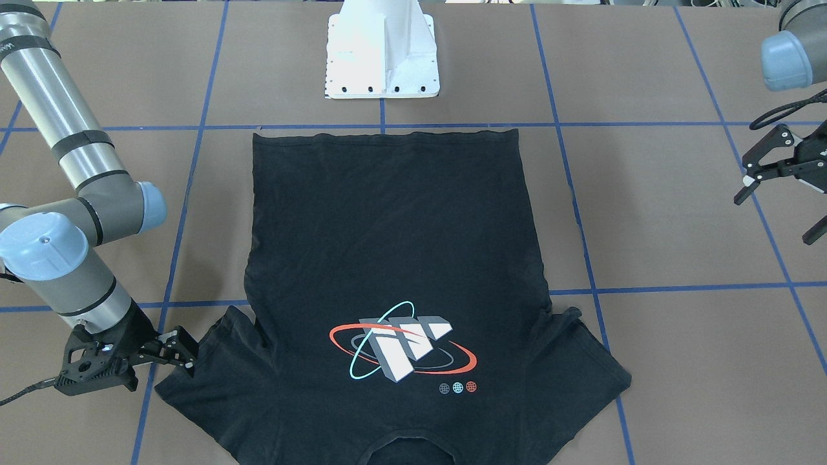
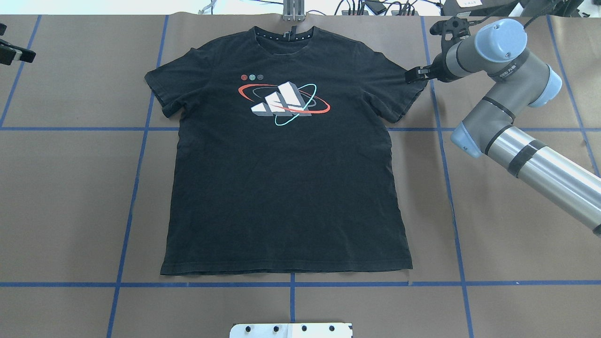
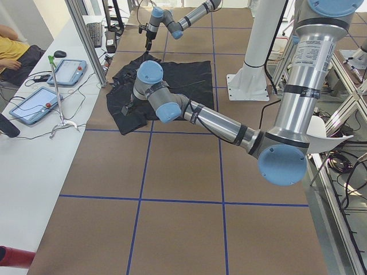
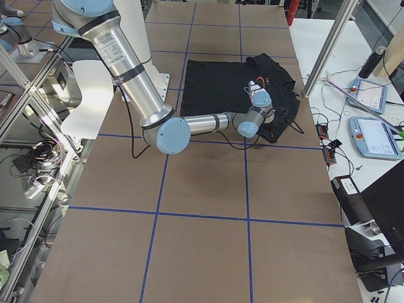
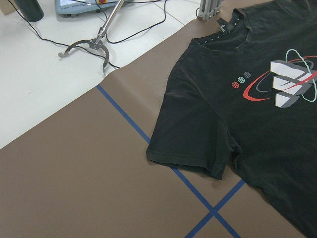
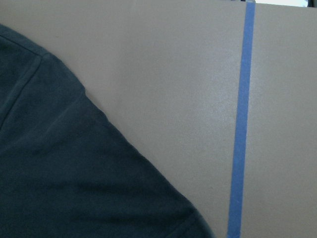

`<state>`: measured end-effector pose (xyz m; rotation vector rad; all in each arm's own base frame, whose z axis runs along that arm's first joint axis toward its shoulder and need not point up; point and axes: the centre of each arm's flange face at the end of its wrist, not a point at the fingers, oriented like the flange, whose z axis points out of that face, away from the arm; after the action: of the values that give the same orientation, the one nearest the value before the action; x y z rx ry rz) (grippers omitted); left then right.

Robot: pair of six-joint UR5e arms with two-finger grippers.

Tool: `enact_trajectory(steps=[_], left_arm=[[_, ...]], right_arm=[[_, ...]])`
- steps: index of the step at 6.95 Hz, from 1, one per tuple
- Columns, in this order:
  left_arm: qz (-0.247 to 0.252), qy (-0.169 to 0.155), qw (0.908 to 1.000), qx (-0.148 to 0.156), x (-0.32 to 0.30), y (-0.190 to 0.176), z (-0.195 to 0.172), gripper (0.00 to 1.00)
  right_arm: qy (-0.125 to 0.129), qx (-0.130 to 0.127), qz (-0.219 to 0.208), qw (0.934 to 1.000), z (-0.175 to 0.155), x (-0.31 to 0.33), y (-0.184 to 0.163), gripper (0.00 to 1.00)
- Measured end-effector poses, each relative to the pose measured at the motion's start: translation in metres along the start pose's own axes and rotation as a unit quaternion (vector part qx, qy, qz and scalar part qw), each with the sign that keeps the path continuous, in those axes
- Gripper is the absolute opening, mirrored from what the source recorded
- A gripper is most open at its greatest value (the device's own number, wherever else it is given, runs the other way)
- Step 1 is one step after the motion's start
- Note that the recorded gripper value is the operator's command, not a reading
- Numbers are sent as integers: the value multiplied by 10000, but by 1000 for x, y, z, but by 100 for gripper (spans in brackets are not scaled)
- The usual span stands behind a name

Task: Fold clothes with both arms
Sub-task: 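Move the right gripper toward the shirt shoulder farthest from the robot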

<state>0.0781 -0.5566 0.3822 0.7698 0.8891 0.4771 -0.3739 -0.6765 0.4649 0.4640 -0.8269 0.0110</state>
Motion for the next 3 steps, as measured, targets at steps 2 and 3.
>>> enact_trajectory(steps=[2,3], left_arm=[[3,-4,10000,1,0,0,0,100],[2,-6,10000,0,0,0,0,100]], right_arm=[[67,-10,-24,10000,6,2,3,70],[53,10,-50,10000,7,4,5,70]])
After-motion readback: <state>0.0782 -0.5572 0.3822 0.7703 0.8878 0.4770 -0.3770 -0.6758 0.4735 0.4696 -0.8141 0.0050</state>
